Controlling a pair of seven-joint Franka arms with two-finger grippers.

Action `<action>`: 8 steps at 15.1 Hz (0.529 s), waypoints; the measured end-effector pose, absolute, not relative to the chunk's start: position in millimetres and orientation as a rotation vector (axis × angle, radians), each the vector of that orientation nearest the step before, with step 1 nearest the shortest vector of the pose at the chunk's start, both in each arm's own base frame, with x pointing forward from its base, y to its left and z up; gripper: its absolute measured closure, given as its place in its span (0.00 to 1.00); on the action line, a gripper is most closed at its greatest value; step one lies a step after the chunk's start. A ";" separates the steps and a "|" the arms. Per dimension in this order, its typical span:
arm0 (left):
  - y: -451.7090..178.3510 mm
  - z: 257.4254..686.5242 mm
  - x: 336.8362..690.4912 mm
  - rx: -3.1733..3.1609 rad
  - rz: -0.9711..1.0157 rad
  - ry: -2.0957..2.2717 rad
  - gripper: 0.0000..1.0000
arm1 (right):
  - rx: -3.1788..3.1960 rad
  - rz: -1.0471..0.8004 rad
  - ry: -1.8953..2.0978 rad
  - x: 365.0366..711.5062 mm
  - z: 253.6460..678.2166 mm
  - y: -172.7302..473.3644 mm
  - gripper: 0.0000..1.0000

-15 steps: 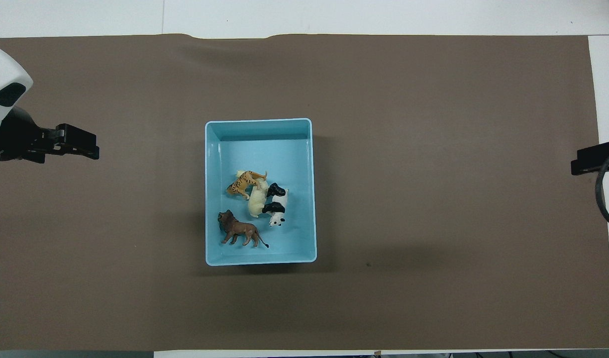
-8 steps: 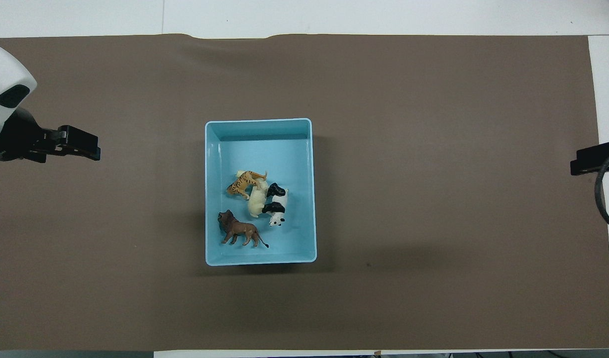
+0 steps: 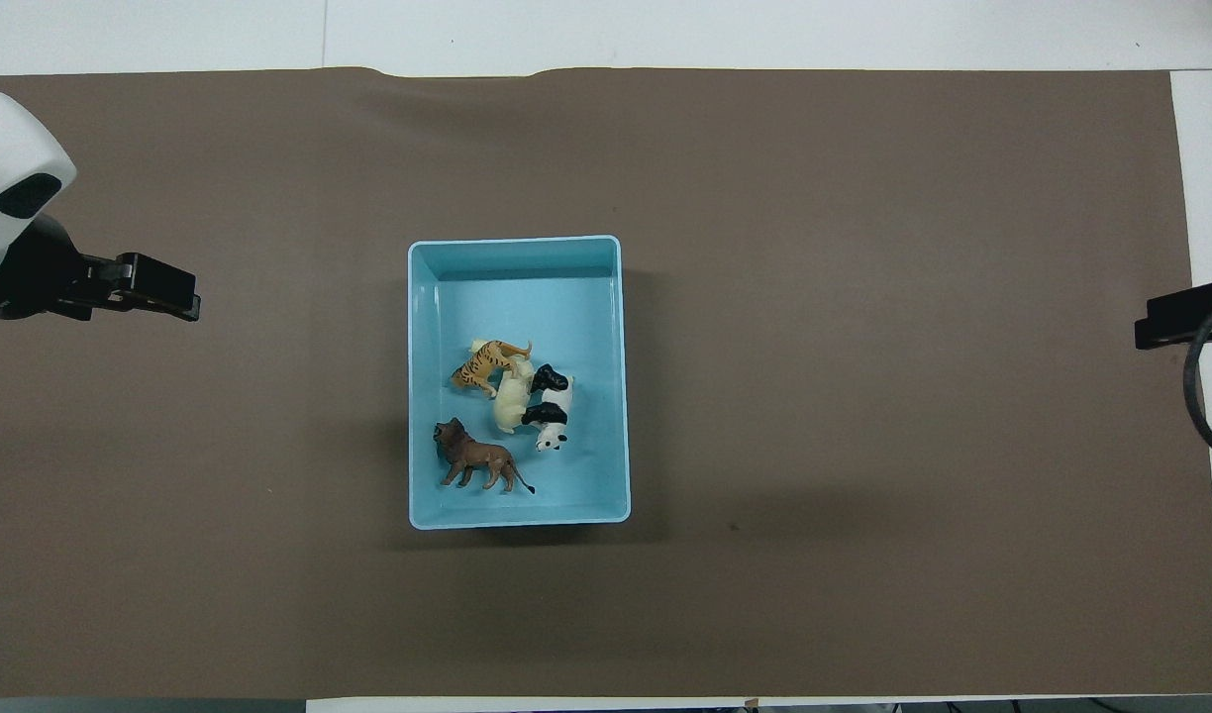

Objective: Put all toys into storage box

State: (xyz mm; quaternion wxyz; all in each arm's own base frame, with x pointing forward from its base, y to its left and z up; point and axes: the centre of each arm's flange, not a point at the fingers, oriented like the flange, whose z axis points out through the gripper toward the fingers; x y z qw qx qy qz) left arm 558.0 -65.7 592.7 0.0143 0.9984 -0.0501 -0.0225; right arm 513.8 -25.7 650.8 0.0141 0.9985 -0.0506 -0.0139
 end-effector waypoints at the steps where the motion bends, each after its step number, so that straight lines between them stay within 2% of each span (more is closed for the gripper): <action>1: -66.9 593.3 558.0 3.109 -0.068 -0.159 0.00 | 3.109 -0.043 -0.157 513.8 650.8 -25.6 0.00; 8: -55.5 597.0 560.0 3.111 -0.051 -0.127 0.00 | 3.109 -0.043 -0.157 513.8 650.8 -25.4 0.00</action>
